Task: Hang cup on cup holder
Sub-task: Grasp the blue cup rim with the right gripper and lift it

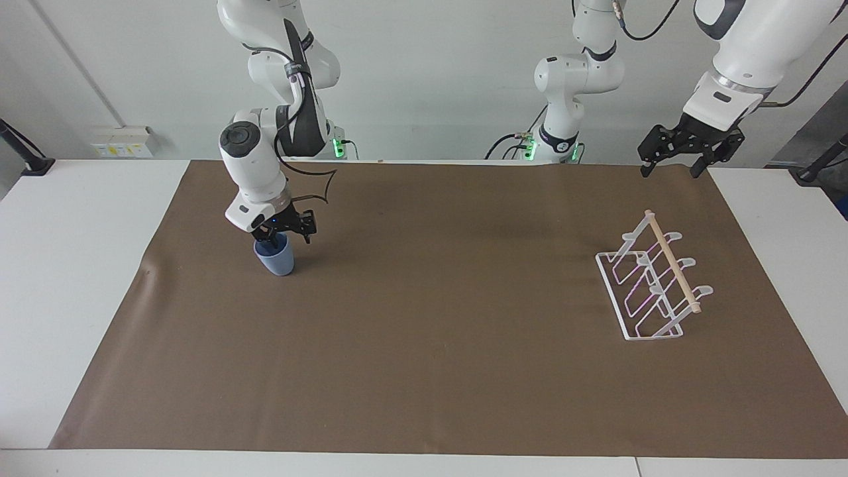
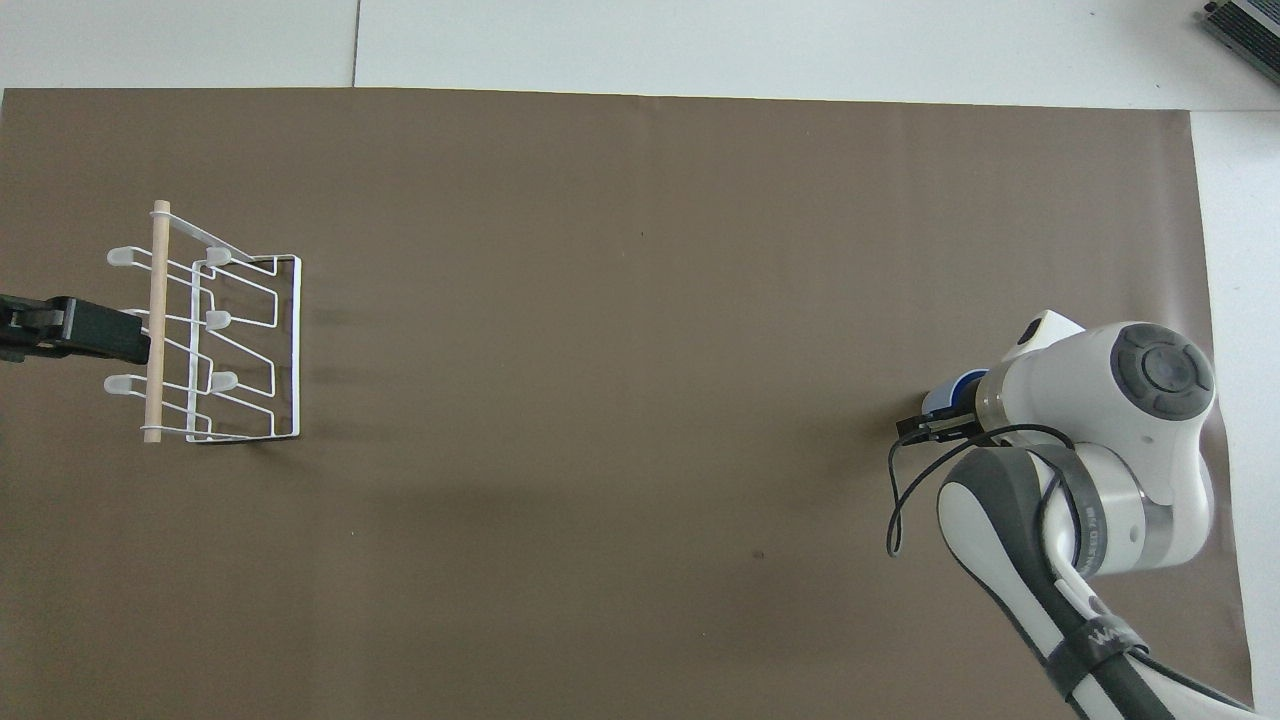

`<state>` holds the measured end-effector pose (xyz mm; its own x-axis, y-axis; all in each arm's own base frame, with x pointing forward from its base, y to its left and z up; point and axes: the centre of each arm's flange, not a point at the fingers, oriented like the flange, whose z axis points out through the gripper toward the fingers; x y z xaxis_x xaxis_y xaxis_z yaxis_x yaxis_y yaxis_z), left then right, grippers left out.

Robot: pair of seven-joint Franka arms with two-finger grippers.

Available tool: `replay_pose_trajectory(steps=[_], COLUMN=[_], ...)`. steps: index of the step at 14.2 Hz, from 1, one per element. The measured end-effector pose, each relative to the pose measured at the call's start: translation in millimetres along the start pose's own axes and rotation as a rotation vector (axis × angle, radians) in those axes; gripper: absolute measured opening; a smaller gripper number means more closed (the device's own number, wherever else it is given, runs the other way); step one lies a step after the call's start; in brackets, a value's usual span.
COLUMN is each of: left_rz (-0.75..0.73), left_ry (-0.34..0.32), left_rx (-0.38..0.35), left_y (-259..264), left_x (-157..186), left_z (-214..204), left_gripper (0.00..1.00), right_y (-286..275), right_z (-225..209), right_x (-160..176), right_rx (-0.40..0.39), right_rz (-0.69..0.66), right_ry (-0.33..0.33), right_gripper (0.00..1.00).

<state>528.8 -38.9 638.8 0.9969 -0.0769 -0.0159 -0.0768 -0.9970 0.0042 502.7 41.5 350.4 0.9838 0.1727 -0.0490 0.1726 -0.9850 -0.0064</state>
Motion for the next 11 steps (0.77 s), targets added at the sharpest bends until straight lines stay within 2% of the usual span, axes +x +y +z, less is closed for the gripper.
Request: replay_pose_trajectory(steps=[1, 4, 5, 6, 7, 10, 11], left_rz=[0.0, -0.001, -0.002, -0.003, -0.003, -0.002, -0.002], left_ry=[-0.001, -0.002, -0.002, -0.002, -0.004, -0.029, -0.037], left_rx=[0.0, 0.0, 0.0, 0.0, 0.0, -0.016, -0.021], left_y=[0, 0, -1, -1, -1, 1, 2], left_x=[0, 0, 0, 0, 0, -4, -5], left_z=[0, 0, 0, 0, 1, 14, 18], left_gripper=[1.0, 1.0, 1.0, 1.0, 1.0, 1.0, 1.0], right_y=[0, 0, 0, 0, 0, 0, 0], right_z=[0, -1, -1, -2, -2, -2, -3], right_x=[0, 0, 0, 0, 0, 0, 0], right_rx=[0.0, 0.0, 0.0, 0.0, 0.0, -0.001, -0.001], right_rz=[0.0, 0.0, 0.0, 0.0, 0.0, 0.0, 0.0], right_ry=[0.0, 0.002, 0.003, 0.003, 0.004, 0.004, 0.007], right_gripper=[0.73, 0.68, 0.61, 0.61, 0.55, 0.17, 0.07])
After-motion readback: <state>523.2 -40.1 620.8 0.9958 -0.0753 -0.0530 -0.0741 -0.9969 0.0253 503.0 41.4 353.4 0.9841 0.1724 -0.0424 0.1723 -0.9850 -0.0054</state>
